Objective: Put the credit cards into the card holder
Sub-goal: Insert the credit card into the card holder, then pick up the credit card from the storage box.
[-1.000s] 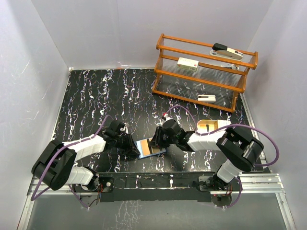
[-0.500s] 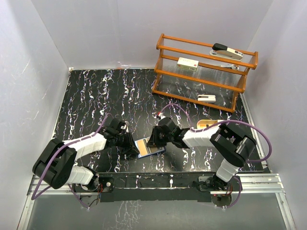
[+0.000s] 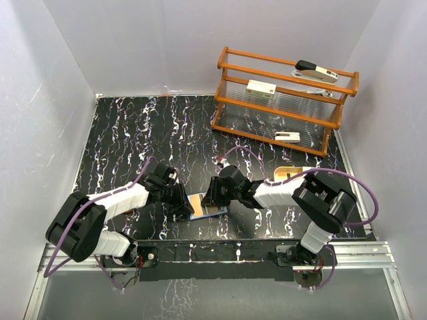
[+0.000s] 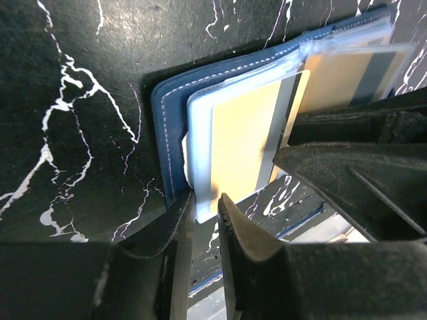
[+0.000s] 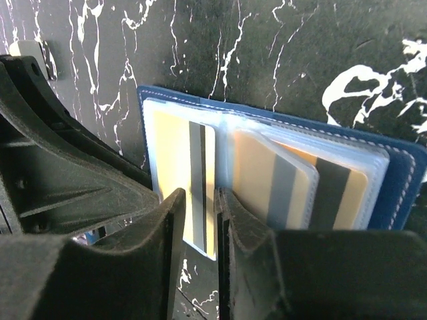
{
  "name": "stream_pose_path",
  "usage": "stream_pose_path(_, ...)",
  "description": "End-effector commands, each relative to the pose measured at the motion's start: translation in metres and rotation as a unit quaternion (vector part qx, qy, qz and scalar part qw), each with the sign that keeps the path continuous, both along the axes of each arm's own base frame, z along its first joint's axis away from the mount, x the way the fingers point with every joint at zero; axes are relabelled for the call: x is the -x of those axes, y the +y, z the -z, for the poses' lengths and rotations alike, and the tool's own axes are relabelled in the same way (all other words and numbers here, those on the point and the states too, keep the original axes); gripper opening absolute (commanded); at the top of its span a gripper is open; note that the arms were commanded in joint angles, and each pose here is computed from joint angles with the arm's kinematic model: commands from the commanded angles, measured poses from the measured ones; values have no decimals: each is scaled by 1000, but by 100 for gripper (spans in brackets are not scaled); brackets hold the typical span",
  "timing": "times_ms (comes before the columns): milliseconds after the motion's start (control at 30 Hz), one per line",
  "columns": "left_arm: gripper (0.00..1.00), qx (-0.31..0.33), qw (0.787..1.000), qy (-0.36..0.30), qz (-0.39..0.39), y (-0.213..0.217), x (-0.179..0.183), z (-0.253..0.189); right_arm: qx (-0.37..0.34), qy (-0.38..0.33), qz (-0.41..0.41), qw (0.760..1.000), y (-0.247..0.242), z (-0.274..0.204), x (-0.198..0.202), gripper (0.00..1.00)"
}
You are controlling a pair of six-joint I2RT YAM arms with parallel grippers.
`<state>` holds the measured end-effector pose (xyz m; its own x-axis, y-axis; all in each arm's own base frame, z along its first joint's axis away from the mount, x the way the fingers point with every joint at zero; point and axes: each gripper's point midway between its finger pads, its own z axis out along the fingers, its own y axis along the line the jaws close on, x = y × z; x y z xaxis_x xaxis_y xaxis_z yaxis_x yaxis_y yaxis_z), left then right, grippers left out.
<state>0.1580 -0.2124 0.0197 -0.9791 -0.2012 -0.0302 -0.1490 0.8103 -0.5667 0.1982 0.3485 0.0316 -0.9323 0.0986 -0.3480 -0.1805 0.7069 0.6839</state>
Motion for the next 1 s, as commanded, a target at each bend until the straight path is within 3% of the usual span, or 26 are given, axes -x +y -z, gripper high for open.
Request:
stream_pose_path(0, 21, -13, 999, -35, -4, 1, -15, -12, -10, -5, -12, 1000, 4, -14, 11, 25)
stream_pose_path(367, 52, -22, 995, -93, 1, 8, -24, -44, 103, -77, -16, 992, -35, -41, -4, 36)
stream_pose_path(700, 60, 0, 988, -153, 14, 7, -30, -91, 230, -133, 95, 959, -117, -86, -33, 48)
stream_pose_path(967, 65, -5, 981, -189, 39, 9, -34, -116, 344, -152, 197, 905, -211, -102, -60, 56)
